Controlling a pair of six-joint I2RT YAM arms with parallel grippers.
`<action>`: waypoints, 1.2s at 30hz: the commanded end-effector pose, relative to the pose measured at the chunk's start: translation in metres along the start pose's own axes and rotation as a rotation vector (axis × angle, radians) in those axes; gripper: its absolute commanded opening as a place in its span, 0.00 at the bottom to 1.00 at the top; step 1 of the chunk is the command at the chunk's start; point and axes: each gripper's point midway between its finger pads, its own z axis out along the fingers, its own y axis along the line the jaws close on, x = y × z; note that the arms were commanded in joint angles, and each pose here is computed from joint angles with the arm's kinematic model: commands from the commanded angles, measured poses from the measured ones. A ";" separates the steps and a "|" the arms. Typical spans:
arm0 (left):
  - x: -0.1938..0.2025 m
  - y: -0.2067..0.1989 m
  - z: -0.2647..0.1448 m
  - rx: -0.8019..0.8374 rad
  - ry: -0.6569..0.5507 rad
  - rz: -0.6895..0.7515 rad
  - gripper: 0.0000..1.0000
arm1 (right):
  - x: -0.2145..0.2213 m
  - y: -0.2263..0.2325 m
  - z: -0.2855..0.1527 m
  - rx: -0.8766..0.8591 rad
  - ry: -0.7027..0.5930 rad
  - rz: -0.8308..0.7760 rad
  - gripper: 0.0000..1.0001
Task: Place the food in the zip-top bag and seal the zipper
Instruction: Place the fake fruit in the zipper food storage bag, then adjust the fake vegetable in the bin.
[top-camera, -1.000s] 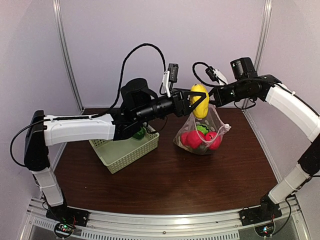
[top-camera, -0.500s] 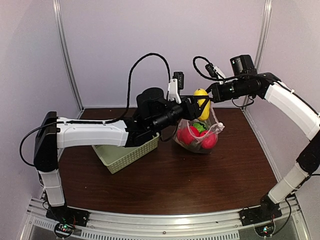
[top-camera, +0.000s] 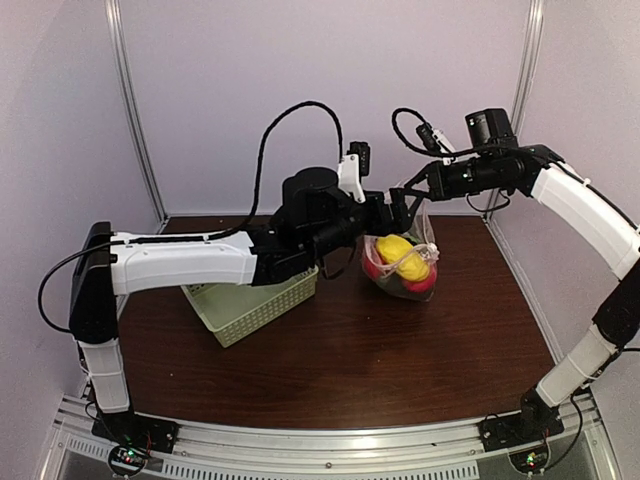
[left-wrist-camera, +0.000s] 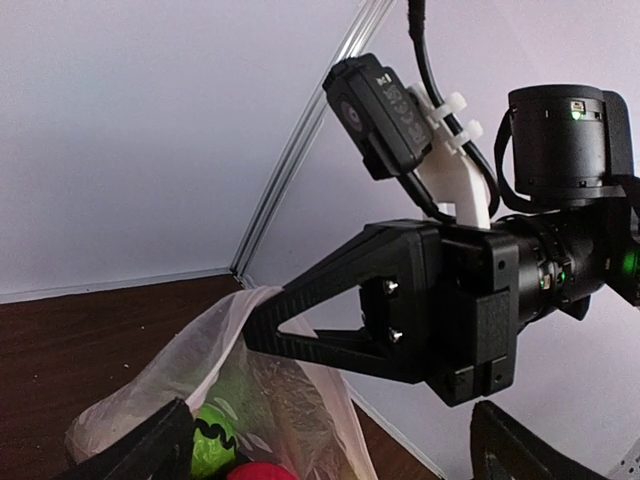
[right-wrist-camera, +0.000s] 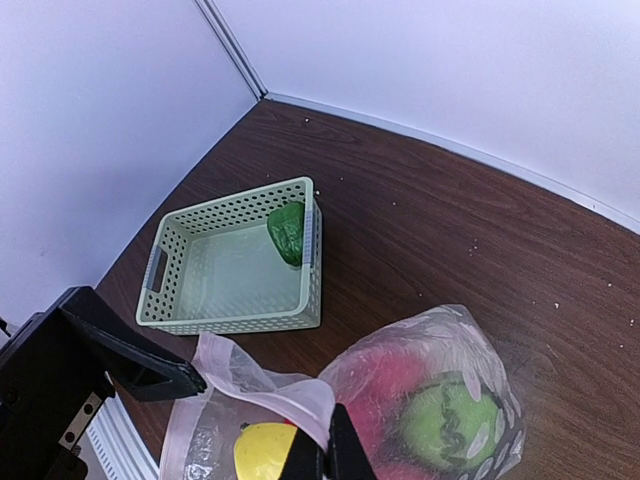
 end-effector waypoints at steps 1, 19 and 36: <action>-0.044 -0.023 -0.022 0.051 -0.069 0.045 0.98 | -0.023 -0.002 -0.012 -0.011 -0.087 -0.022 0.00; -0.018 0.222 -0.157 -0.691 0.424 0.187 0.91 | -0.015 -0.073 -0.051 0.305 -0.114 -0.183 0.00; 0.049 0.329 -0.137 -0.724 0.715 0.036 0.90 | 0.026 -0.080 -0.035 0.284 -0.095 -0.119 0.00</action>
